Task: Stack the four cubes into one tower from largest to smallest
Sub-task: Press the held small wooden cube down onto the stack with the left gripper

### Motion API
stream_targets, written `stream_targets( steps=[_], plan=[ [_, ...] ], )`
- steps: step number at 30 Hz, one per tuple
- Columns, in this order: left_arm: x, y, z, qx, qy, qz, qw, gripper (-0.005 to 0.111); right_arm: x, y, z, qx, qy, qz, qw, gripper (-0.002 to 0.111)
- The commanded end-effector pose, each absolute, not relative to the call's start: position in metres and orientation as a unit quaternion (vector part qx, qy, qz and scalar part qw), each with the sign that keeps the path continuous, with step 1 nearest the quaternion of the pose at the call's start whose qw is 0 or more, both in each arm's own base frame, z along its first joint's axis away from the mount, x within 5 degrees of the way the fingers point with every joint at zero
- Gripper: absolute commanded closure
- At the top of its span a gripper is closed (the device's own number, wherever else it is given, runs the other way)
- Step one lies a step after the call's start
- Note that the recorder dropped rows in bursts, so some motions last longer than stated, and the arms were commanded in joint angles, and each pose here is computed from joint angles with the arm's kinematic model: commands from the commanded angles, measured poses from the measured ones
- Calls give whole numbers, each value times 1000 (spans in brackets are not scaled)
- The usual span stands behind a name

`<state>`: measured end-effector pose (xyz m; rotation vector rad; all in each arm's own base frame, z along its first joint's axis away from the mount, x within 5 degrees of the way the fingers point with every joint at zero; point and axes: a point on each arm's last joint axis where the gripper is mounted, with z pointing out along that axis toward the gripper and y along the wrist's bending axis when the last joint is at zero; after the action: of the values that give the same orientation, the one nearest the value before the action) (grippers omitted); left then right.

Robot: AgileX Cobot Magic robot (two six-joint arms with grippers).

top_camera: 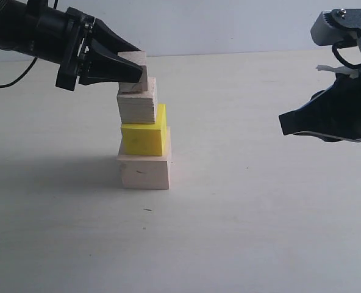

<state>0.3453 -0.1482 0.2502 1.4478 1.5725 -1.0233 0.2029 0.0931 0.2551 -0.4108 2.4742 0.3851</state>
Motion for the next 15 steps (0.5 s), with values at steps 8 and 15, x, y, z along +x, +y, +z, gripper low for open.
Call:
stream_targets(
  steps=[8, 15],
  plan=[
    [344, -147, 253, 558, 621, -402, 375, 60, 203, 93, 255, -157, 929, 144, 303, 108],
    [345, -149, 248, 556, 623, -408, 370, 60, 203, 93, 255, -157, 929, 144, 303, 108]
  ],
)
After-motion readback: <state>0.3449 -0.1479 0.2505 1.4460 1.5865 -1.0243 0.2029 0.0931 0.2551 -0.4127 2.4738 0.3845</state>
